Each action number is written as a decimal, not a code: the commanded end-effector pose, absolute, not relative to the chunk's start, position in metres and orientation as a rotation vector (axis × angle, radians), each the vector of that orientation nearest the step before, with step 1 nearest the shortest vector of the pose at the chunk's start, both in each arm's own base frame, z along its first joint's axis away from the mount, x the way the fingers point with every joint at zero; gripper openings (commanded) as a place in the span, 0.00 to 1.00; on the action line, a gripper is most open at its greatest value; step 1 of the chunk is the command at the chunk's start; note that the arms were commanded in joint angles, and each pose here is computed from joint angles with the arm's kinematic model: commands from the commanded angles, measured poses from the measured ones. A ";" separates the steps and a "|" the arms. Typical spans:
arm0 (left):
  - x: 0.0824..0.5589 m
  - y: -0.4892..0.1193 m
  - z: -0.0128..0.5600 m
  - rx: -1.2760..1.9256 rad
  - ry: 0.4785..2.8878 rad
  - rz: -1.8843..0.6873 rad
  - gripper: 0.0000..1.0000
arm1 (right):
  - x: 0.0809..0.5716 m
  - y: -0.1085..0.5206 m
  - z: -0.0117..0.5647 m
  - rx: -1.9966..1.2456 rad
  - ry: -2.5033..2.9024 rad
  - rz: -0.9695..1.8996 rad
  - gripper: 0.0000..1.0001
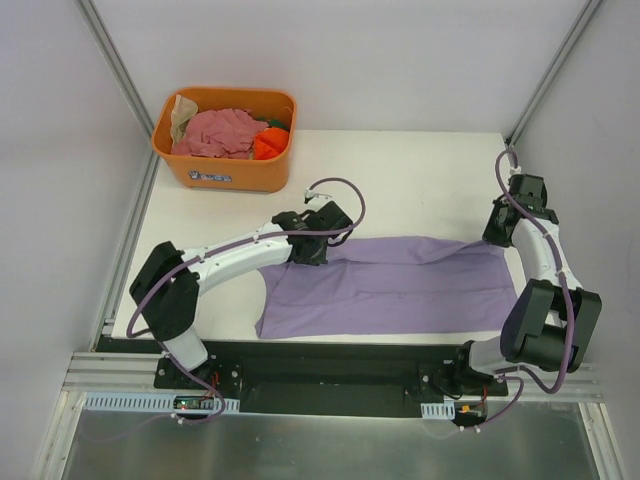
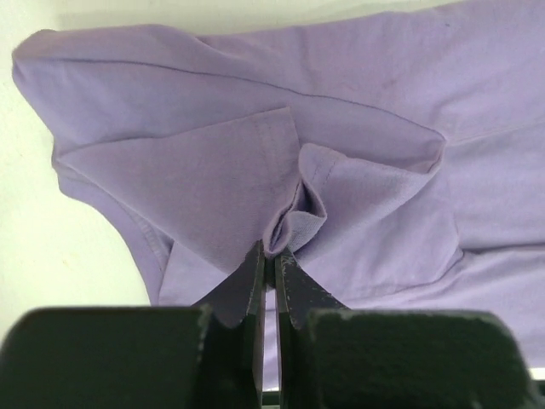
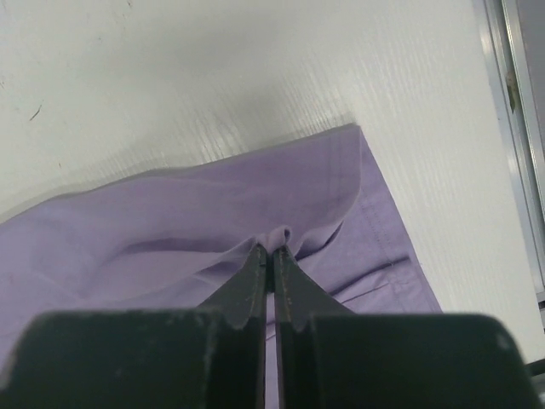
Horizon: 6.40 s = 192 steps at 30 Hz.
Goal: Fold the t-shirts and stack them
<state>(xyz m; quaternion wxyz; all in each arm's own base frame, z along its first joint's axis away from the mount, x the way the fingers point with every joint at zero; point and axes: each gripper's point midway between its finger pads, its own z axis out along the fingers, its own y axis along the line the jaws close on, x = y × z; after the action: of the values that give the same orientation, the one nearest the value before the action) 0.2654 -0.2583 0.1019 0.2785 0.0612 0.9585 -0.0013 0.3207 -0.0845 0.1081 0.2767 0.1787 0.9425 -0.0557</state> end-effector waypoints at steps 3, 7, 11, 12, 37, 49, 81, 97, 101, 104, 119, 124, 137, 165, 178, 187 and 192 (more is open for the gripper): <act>0.248 -0.252 0.121 0.103 2.512 -0.042 0.00 | 0.314 -0.094 0.120 0.527 2.481 -0.194 0.01; 0.248 -0.243 0.132 0.086 2.473 -0.043 0.00 | 0.315 -0.098 0.127 0.534 2.463 -0.203 0.01; 0.247 -0.236 0.141 0.074 2.448 -0.045 0.00 | 0.311 -0.102 0.133 0.556 2.446 -0.210 0.01; 0.245 -0.236 0.141 0.076 2.448 -0.056 0.00 | 0.310 -0.103 0.133 0.558 2.447 -0.213 0.01; 0.155 -0.233 0.109 0.243 2.621 -0.257 0.78 | 0.239 -0.134 0.124 0.854 2.500 -0.567 0.87; 0.241 -0.282 0.135 0.264 2.507 -0.265 0.99 | 0.300 0.020 0.116 0.455 2.424 0.713 0.96; 0.043 -0.289 0.083 0.878 2.929 -0.780 0.99 | 0.274 -0.007 0.074 0.682 2.655 0.490 0.96; 0.216 -0.363 0.098 0.555 2.682 -0.483 0.99 | 0.282 0.007 0.088 0.604 2.564 0.598 0.96; 0.227 -0.361 0.073 0.511 2.756 -0.459 0.99 | 0.280 0.006 0.079 0.627 2.599 0.597 0.96; 0.221 -0.355 0.055 0.524 2.801 -0.418 0.99 | 0.278 0.001 0.071 0.661 2.639 0.557 0.96; 0.168 -0.271 0.034 0.371 2.946 -0.263 0.99 | 0.258 -0.026 0.033 0.863 2.817 0.321 0.96; 0.151 -0.221 0.045 0.274 2.953 -0.071 0.99 | 0.258 -0.030 0.031 0.878 2.823 0.297 0.96; 0.101 -0.149 0.070 0.037 3.008 0.089 0.99 | 0.261 -0.034 0.039 0.850 2.795 0.270 0.96; 0.125 -0.199 0.016 -0.089 3.082 -0.279 0.99 | 0.282 -0.003 0.063 0.575 2.705 0.433 0.96; 0.166 -0.224 0.069 -0.162 2.904 -0.377 0.99 | 0.285 0.030 0.069 0.384 2.742 0.444 0.96; 0.180 -0.234 0.046 -0.242 2.927 -0.328 0.99 | 0.288 0.055 0.038 0.306 2.871 0.434 0.96; 0.212 -0.236 0.026 -0.292 2.972 -0.297 0.99 | 0.294 0.034 0.022 0.459 2.912 0.364 0.96</act>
<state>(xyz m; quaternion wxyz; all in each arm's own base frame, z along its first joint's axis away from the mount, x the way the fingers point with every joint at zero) 0.1759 -0.2284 0.0290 0.0655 -0.0766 0.9907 -0.0909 0.2853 0.0554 0.0302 0.0917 0.1156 0.9771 0.1533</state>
